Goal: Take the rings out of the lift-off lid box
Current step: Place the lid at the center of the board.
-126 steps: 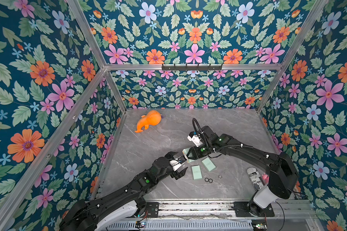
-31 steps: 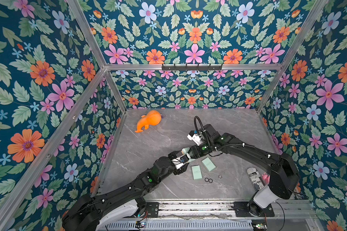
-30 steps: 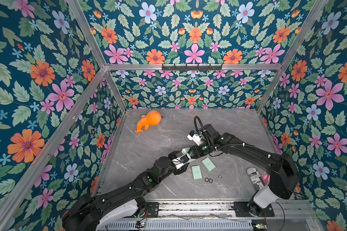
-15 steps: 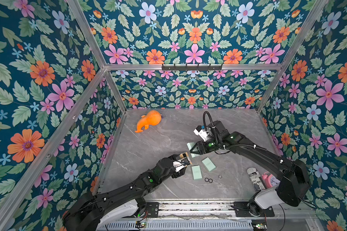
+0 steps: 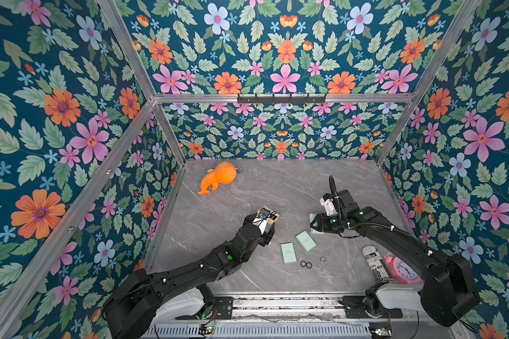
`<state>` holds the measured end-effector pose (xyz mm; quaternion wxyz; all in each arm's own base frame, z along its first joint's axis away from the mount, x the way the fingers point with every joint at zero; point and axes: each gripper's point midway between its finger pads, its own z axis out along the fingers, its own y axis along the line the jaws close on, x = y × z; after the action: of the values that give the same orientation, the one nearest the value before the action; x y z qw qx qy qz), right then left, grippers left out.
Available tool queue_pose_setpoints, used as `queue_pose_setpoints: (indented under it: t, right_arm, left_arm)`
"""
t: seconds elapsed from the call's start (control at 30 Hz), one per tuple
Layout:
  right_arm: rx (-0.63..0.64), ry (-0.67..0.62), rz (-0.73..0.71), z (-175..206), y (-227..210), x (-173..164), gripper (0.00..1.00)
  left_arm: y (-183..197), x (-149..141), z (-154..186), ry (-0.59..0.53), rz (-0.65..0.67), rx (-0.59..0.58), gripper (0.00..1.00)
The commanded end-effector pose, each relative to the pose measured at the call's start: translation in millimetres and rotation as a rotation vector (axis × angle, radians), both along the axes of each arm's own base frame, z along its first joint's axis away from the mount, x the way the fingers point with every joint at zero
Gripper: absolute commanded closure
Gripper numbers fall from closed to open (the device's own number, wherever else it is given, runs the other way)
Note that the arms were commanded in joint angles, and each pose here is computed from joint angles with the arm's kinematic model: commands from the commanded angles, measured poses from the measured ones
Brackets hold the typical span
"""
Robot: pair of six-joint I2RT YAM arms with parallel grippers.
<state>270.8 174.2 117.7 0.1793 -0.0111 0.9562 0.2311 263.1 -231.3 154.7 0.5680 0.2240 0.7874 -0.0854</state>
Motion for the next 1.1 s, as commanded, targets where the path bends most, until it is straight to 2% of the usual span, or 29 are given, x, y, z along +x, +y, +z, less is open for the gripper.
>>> queue_pose_setpoints:
  t: [0.0,0.37,0.63,1.07]
  right_arm:
    - [-0.058,0.001,-0.068,-11,-18,0,0.64]
    - [-0.133,0.012,-0.111,-35,-35,-2,0.64]
    - [-0.138,0.038,-0.105,-46,-34,-4,0.64]
    - [-0.144,0.096,-0.084,-60,-29,-4,0.64]
  left_arm:
    - [11,5,4,-0.021,0.167,-0.17,0.45]
    - [12,-15,-32,-0.032,0.288,-0.235,0.46]
    - [18,-18,-55,-0.016,0.352,-0.22,0.45]
    - [23,-19,-77,0.004,0.379,-0.165,0.39]
